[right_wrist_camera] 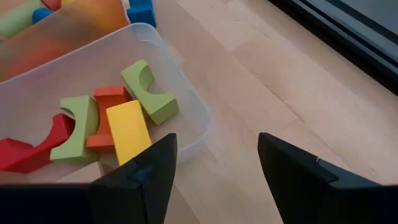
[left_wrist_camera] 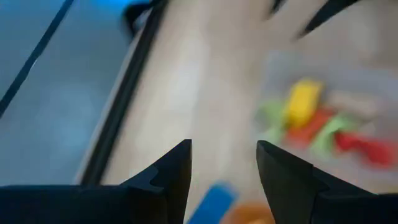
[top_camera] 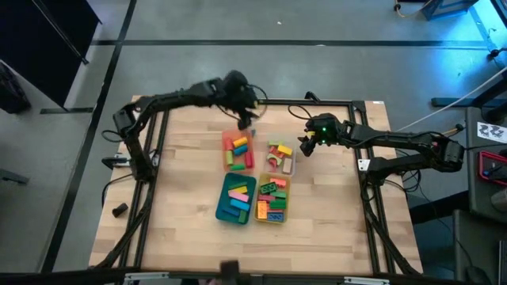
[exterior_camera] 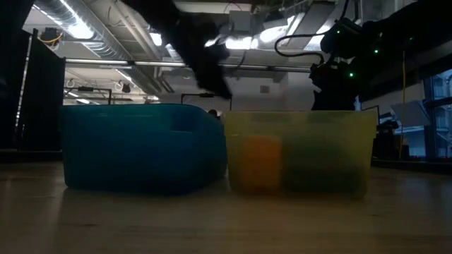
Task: Sort blocks by size
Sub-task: Put the blue arch block into the transparent bin
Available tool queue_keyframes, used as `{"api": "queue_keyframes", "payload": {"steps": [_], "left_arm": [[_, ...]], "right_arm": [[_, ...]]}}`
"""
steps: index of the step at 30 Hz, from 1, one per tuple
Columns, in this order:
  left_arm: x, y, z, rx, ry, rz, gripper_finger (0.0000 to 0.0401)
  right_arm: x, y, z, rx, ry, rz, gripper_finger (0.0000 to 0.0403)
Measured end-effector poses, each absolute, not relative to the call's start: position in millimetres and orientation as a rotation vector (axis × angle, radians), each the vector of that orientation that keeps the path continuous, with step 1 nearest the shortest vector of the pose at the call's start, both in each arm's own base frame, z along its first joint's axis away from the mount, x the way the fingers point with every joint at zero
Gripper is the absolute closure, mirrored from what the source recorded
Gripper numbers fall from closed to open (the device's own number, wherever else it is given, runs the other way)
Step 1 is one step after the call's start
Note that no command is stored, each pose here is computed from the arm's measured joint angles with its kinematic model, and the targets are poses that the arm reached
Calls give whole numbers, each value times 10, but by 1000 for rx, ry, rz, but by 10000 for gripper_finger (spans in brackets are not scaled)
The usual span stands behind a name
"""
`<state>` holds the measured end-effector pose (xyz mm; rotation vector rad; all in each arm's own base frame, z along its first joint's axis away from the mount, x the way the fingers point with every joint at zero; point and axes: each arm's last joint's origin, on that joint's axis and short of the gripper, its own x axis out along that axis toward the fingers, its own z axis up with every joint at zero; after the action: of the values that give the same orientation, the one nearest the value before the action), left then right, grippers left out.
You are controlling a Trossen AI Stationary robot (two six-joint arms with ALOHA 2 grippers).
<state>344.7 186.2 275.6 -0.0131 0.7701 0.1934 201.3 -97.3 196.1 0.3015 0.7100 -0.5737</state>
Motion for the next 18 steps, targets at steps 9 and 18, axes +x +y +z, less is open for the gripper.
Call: {"api": "queue_keyframes", "payload": {"steps": [9,18], "left_arm": [[2947,2483,2396,129,933,192,237],[2946,2457,1895,184,1004,-33,237]], "right_arm": [[2015,-974,1963,300,708,-574,178],[2016,-976,1965,297,705,-574,178]]}}
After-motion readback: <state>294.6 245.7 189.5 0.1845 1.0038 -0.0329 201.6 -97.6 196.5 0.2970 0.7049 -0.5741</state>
